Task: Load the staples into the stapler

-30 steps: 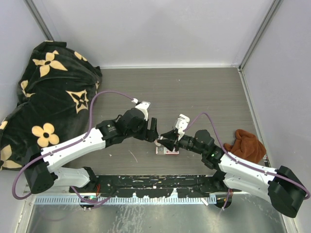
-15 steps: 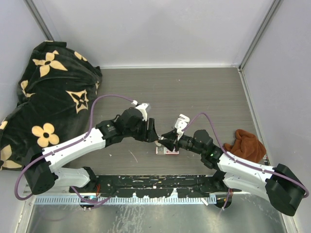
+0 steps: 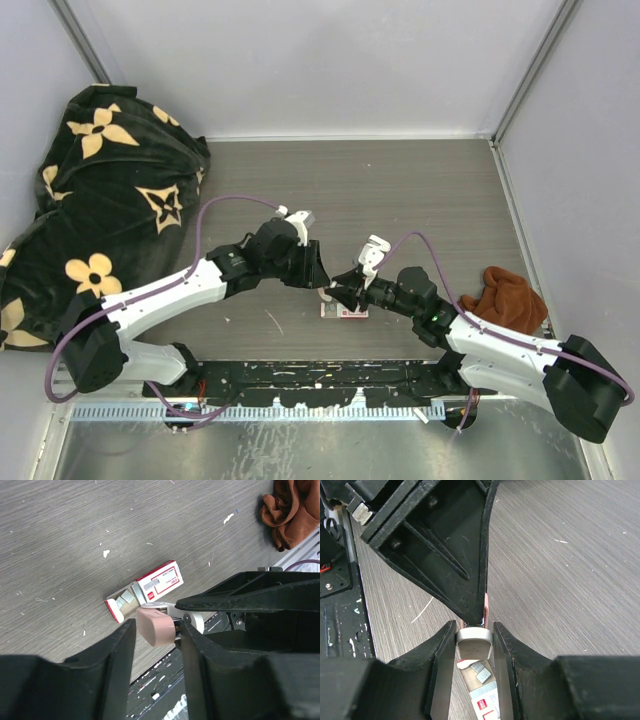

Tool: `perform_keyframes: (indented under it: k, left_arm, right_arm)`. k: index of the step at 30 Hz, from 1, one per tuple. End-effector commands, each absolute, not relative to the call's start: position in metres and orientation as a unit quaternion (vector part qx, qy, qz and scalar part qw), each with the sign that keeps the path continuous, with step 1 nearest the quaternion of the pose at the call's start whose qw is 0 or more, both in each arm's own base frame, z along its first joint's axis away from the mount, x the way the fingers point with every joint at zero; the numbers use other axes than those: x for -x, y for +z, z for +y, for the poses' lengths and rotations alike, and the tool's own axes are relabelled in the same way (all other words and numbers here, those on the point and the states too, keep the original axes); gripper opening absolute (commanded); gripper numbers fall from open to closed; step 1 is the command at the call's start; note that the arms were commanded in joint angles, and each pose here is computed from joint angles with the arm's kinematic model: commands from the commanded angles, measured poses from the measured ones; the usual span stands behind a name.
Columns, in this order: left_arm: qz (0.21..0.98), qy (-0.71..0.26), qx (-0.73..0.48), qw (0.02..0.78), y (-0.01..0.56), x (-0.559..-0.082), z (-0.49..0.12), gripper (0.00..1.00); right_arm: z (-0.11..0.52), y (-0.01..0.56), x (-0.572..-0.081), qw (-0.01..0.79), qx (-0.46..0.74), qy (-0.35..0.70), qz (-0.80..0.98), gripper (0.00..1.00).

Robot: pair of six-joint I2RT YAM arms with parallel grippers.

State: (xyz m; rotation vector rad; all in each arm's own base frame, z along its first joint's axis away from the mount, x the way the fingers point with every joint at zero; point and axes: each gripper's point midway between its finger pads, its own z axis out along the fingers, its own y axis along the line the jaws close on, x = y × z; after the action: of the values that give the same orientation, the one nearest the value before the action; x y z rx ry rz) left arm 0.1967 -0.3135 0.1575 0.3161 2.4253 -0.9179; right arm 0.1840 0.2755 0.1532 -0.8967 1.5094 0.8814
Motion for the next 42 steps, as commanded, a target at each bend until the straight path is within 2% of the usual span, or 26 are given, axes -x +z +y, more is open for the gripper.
perform_keyframes:
  k: [1,9,14,15,17,19,21,25,30,34,37,42]
  left_arm:
    - [0.885,-0.365,-0.115,0.267,0.167,-0.203,-0.326,0.38]
    - [0.889,-0.360,-0.110,0.260,0.162,-0.201,-0.324,0.21]
    - [0.892,-0.351,-0.108,0.265,0.160,-0.203,-0.321,0.06]
    - [0.893,-0.346,-0.109,0.268,0.159,-0.204,-0.319,0.03]
    - [0.897,-0.331,-0.110,0.274,0.158,-0.206,-0.314,0.00]
    - [0.901,-0.308,-0.111,0.286,0.156,-0.211,-0.307,0.00]
    - [0.905,-0.278,-0.109,0.304,0.154,-0.218,-0.296,0.00]
    - [0.911,-0.195,-0.094,0.351,0.148,-0.235,-0.263,0.00]
    - [0.898,-0.127,-0.079,0.414,0.156,-0.248,-0.230,0.00]
    - [0.884,-0.078,-0.071,0.456,0.157,-0.252,-0.215,0.00]
    - [0.874,-0.060,-0.071,0.477,0.157,-0.250,-0.214,0.00]
    - [0.863,-0.048,-0.067,0.498,0.160,-0.249,-0.216,0.00]
  right_arm:
    - [0.280,0.179,-0.188,0.591,0.377,0.380,0.603,0.01]
    - [0.279,0.175,-0.190,0.590,0.377,0.374,0.608,0.01]
    - [0.279,0.172,-0.192,0.587,0.367,0.372,0.618,0.02]
    - [0.279,0.172,-0.194,0.585,0.362,0.374,0.622,0.07]
    - [0.280,0.171,-0.195,0.582,0.351,0.378,0.629,0.30]
    - [0.282,0.172,-0.198,0.580,0.338,0.382,0.636,0.46]
    - [0.282,0.174,-0.203,0.578,0.312,0.388,0.647,0.70]
    - [0.285,0.179,-0.216,0.565,0.240,0.404,0.678,0.79]
    - [0.284,0.179,-0.232,0.519,0.071,0.455,0.720,0.79]
    - [0.285,0.148,-0.237,0.404,-0.098,0.472,0.778,0.68]
    - [0.296,0.146,-0.234,0.359,-0.135,0.496,0.779,0.66]
    - [0.310,0.141,-0.241,0.345,-0.135,0.479,0.796,0.67]
